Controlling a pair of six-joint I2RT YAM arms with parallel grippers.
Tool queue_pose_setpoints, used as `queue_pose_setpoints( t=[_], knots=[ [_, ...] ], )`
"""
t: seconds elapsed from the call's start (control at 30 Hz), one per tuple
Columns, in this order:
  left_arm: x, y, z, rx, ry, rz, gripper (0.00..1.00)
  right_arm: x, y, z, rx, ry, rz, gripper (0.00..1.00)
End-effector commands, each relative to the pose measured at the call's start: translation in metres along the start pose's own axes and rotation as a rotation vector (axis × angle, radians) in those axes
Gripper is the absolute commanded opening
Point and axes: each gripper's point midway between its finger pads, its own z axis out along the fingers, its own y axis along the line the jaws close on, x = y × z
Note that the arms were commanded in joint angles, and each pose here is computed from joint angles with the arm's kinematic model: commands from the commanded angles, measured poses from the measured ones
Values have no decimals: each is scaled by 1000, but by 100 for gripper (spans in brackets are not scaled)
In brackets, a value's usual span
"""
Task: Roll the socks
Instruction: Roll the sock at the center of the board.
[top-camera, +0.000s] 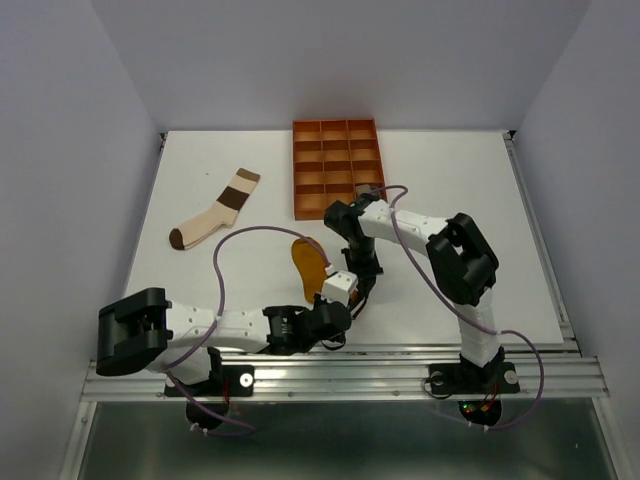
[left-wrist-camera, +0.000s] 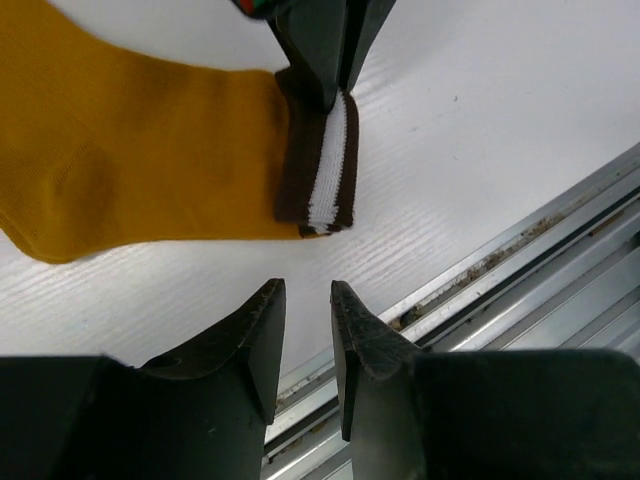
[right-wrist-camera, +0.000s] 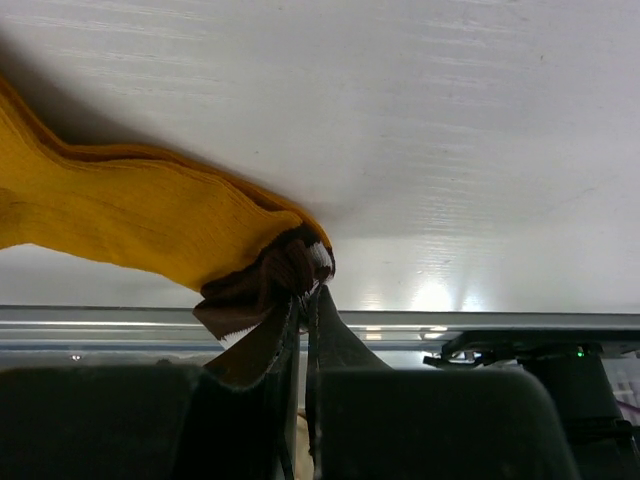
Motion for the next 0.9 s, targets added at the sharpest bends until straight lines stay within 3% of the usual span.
queue_pose_setpoints(
  t=[0.0, 0.3, 0.87],
  knots=[
    [-43, -14, -3, 3, -139, -14, 36, 4, -1, -4, 14, 40, 11, 1],
    [-47, -42, -6, 148, -142, 30, 71, 0, 11, 1, -36, 58, -11, 1],
    [-32, -49, 21, 95, -72, 138, 68, 3, 15, 2, -67, 70, -31, 1]
  ],
)
